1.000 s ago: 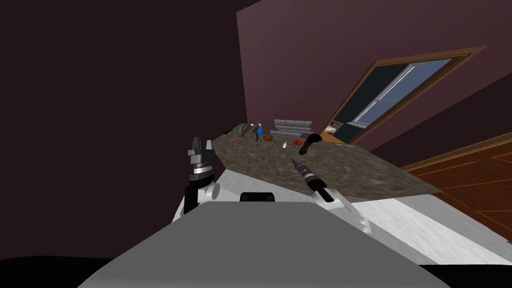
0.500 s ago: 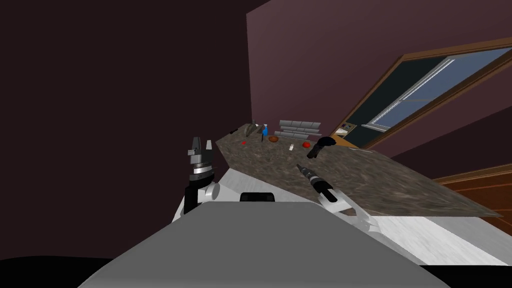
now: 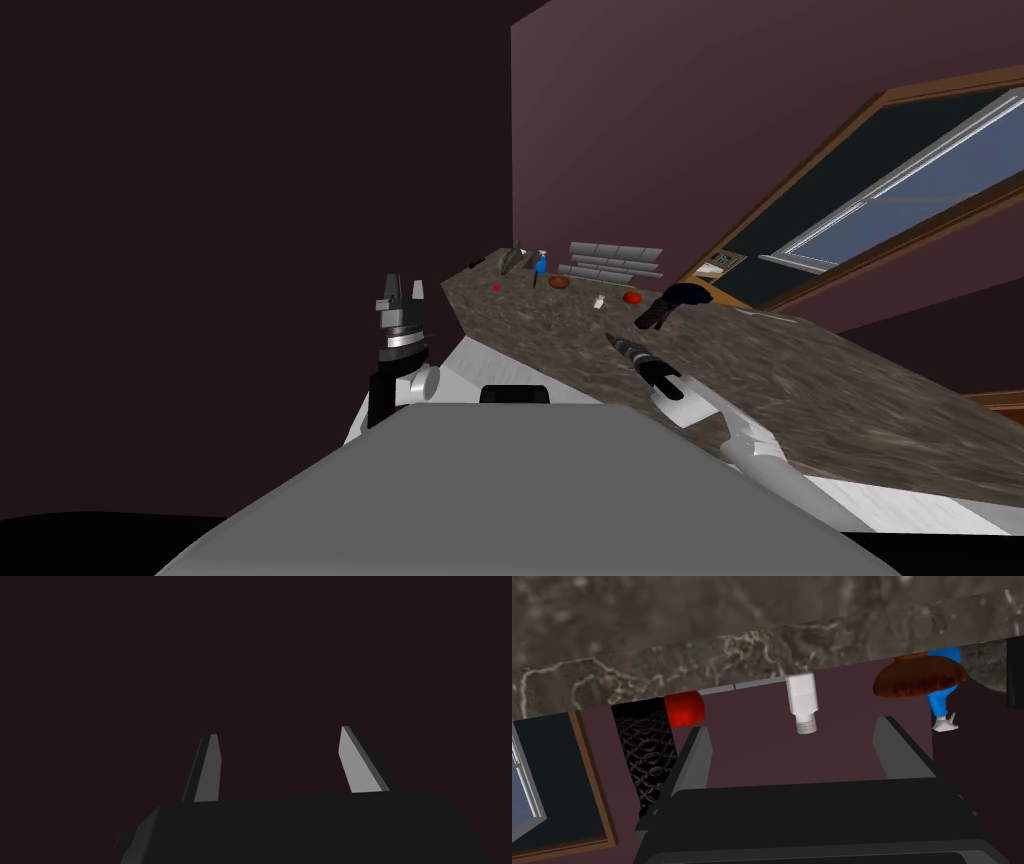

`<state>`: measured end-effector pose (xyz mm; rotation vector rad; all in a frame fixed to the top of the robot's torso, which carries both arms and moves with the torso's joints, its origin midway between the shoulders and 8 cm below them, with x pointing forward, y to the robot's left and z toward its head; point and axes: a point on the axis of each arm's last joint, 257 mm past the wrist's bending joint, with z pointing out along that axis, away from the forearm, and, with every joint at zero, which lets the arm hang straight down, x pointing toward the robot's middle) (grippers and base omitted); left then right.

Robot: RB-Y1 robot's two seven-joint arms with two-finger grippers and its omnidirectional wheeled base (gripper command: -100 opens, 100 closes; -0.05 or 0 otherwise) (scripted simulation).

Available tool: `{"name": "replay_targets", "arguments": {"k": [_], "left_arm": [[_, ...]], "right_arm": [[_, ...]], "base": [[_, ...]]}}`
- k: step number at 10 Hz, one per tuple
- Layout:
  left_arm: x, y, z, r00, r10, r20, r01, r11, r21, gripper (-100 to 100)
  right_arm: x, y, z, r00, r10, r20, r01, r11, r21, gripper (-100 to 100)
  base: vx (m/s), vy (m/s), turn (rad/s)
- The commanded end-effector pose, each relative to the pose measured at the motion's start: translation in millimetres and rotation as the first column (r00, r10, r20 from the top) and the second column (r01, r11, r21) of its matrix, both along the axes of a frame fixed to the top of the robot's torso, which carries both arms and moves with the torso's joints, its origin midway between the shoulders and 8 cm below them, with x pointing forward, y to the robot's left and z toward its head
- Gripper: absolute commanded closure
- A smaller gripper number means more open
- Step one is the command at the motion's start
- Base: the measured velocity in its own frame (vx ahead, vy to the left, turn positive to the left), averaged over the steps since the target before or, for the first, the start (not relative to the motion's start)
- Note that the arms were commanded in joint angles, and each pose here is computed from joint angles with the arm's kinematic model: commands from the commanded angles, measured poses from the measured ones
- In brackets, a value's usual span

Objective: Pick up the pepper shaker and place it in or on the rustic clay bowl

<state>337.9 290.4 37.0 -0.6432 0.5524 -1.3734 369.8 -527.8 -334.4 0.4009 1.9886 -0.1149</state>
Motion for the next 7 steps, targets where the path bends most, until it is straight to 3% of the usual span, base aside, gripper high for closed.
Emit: {"name": "replay_targets", "arguments": {"k": [1,4,5,6,7], "left_arm": [[0.0,0.0,0.0,1.000,0.000,0.000,0.000,1.000,0.000,0],[0.0,0.0,0.0,1.000,0.000,0.000,0.000,1.000,0.000,0],[0.0,0.0,0.0,1.000,0.000,0.000,0.000,1.000,0.000,0],[0.0,0.0,0.0,1.000,0.000,0.000,0.000,1.000,0.000,0],[0.0,0.0,0.0,1.000,0.000,0.000,0.000,1.000,0.000,0]], "right_arm": [[-6.5,-29.3,-1.0,0.999,-0.020,-0.039,0.017,0.998,-0.060,-100],[-12.9,-50.7,-2.8,0.997,-0.041,-0.069,0.034,0.994,-0.099,-100],[-16.6,-68.0,-1.0,0.994,-0.056,-0.089,0.044,0.990,-0.134,-100],[-16.6,-68.0,-1.0,0.994,-0.056,-0.089,0.044,0.990,-0.134,-100],[-19.8,-84.0,1.7,0.992,-0.070,-0.105,0.052,0.985,-0.166,-100]], "base": [[0.120,0.069,0.171],[0.093,0.033,0.077],[0.086,0.029,0.115],[0.075,0.029,0.050],[0.097,0.038,0.098]]}}
